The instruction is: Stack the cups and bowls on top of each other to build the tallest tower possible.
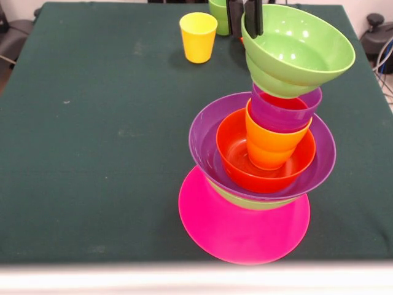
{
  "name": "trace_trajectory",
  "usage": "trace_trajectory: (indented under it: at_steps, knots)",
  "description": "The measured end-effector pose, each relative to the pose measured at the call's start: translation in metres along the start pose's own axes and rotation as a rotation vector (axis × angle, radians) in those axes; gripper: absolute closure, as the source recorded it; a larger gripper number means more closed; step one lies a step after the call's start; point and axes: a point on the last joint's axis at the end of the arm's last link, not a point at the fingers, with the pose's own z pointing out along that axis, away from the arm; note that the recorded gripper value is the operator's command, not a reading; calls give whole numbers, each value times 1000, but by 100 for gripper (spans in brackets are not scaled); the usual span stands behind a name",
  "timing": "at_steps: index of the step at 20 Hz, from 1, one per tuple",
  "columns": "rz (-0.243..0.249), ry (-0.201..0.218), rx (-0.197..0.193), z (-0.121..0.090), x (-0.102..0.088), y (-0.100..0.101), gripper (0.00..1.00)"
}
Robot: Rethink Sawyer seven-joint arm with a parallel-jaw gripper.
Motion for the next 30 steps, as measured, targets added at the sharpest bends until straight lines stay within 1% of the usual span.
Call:
trace_trajectory:
  at_steps: [13,18,23,30]
  knots:
    - [-5,2,4,2,3,3,100]
    - [-14,1,4,1,6,9,100]
    - [-32,-6,3,-3,10,22,100]
    - [-40,-4,3,-2,13,28,100]
